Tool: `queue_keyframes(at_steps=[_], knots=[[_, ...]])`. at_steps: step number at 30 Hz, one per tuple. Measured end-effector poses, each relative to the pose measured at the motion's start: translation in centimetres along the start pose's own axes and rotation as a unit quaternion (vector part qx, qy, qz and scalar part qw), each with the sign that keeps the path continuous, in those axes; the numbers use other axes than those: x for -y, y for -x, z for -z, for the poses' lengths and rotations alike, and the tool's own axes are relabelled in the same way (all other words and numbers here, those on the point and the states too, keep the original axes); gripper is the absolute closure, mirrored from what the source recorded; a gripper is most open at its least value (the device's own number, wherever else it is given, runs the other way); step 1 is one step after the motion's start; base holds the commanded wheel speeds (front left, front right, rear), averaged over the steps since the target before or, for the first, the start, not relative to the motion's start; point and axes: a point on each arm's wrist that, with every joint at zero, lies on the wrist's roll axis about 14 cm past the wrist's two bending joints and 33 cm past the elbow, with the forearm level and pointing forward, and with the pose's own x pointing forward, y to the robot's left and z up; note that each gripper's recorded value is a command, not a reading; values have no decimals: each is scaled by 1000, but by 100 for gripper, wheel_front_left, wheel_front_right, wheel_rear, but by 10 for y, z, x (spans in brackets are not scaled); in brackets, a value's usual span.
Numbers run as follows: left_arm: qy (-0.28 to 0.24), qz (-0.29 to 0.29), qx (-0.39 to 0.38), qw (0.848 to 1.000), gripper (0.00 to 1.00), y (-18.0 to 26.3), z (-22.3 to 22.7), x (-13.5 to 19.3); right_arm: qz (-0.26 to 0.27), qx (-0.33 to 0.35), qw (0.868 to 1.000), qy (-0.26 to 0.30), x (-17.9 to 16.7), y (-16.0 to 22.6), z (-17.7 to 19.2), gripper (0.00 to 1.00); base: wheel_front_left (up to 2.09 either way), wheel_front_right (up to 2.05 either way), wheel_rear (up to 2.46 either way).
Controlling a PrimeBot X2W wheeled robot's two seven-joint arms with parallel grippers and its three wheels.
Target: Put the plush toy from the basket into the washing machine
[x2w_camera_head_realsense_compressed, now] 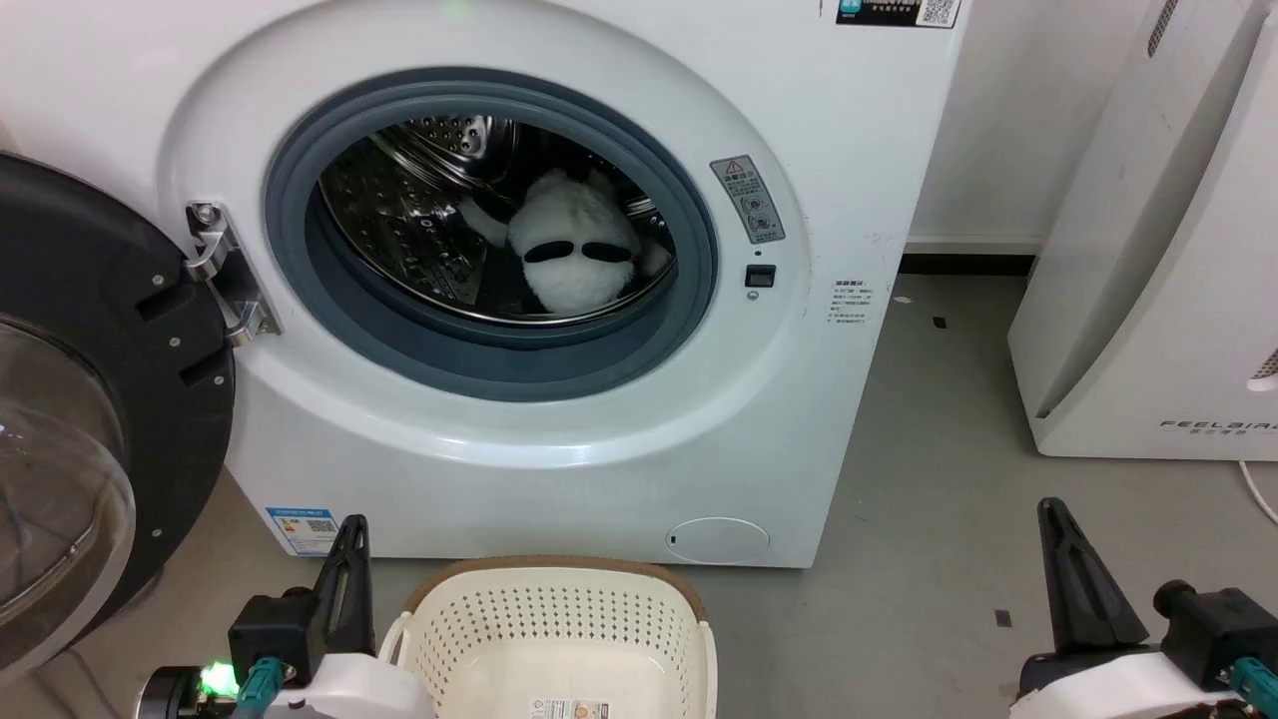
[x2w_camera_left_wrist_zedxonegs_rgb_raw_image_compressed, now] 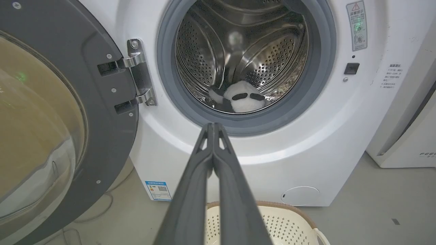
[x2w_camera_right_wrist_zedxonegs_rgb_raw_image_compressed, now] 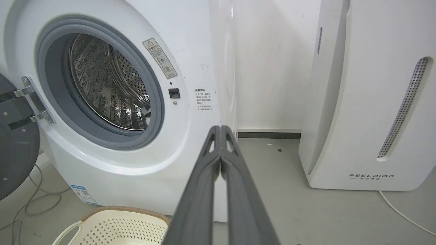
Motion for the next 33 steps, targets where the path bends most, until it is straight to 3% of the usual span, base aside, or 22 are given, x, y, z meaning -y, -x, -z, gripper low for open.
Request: queue_keyframes(at_steps=[33], knots=[[-2, 21, -19, 1000, 100, -6, -2, 14, -9, -40, 999, 35, -4, -2, 10, 100, 0, 0, 0]])
